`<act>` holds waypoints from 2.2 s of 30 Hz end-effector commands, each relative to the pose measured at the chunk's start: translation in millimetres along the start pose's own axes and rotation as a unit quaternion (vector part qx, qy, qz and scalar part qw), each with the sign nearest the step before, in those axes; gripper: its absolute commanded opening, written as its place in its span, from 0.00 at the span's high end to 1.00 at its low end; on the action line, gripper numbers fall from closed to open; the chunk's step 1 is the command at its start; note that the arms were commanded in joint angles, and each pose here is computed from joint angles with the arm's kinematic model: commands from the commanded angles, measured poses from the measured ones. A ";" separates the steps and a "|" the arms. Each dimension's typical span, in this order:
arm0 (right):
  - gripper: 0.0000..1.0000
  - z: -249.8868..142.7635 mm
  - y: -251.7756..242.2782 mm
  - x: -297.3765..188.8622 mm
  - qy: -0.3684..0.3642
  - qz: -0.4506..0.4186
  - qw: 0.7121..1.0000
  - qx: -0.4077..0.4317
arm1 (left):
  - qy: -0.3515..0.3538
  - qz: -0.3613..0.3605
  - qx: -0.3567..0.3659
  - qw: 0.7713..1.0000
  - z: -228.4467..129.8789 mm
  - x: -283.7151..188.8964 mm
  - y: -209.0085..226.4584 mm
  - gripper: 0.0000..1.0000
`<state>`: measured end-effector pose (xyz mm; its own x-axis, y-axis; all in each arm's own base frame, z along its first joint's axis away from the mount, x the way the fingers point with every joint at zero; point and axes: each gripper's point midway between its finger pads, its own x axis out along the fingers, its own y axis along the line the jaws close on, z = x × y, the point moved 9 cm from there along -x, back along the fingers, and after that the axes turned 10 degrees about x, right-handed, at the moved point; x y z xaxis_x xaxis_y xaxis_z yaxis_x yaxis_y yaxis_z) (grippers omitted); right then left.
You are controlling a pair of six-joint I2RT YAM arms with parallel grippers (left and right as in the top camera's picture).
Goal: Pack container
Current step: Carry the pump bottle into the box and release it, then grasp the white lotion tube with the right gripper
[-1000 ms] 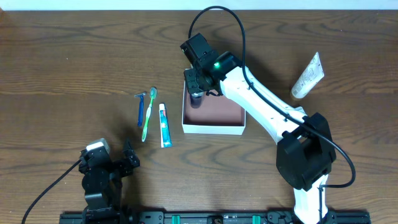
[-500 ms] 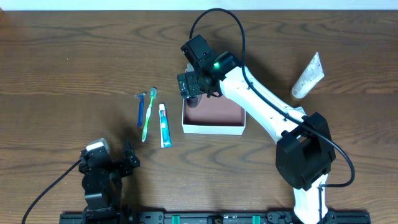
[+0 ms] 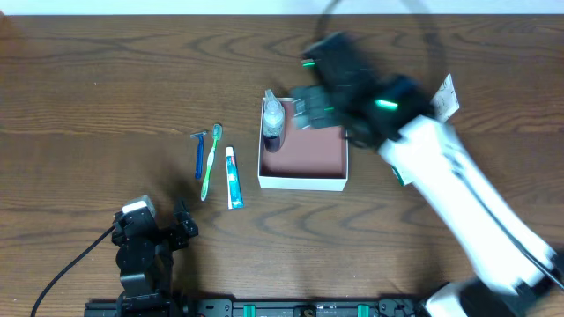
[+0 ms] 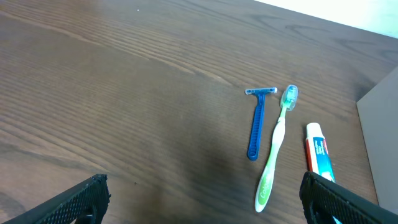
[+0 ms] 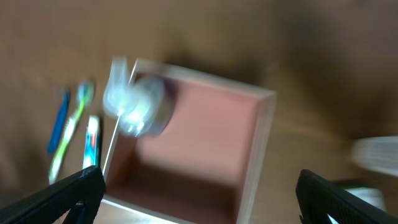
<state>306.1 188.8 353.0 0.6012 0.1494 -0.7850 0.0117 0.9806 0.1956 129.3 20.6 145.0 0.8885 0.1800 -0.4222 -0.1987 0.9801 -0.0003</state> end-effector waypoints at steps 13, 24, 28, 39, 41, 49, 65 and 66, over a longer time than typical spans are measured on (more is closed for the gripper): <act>0.01 59.3 -189.1 -27.4 -0.037 -0.121 0.984 0.122 | 0.006 0.003 0.011 1.000 -5.1 2.5 0.3 0.02; 0.12 53.8 -230.1 51.0 0.089 -0.084 0.983 0.140 | 0.006 0.003 0.011 1.000 -5.1 2.5 0.3 0.02; 0.21 50.9 -233.3 69.0 0.110 -0.087 0.980 0.142 | 0.006 0.003 0.011 1.000 -5.1 2.5 0.3 0.02; 0.80 46.6 -239.0 87.4 0.133 -0.097 0.976 0.145 | 0.006 0.003 0.011 1.000 -5.1 2.5 0.3 0.02; 0.99 45.9 -239.2 85.9 0.133 -0.102 0.975 0.145 | 0.006 0.003 0.011 1.000 -5.1 2.5 0.3 0.02; 0.99 48.8 -225.9 63.5 0.110 -0.097 0.976 0.160 | 0.006 0.003 0.011 1.000 -5.1 2.5 0.3 0.02; 0.99 44.9 -77.0 -91.7 -0.062 0.074 0.994 0.046 | 0.006 0.003 0.011 1.000 -5.1 2.5 0.3 0.02; 0.98 41.5 -72.2 -91.5 -0.054 0.079 0.994 0.046 | 0.006 0.003 0.011 1.000 -5.1 2.5 0.3 0.02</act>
<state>291.7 87.9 428.8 0.6828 0.2530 -0.6854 -0.0223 0.9449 0.3266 129.3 20.5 145.0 0.8885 0.1796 -0.4222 -0.1982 0.9802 -0.0001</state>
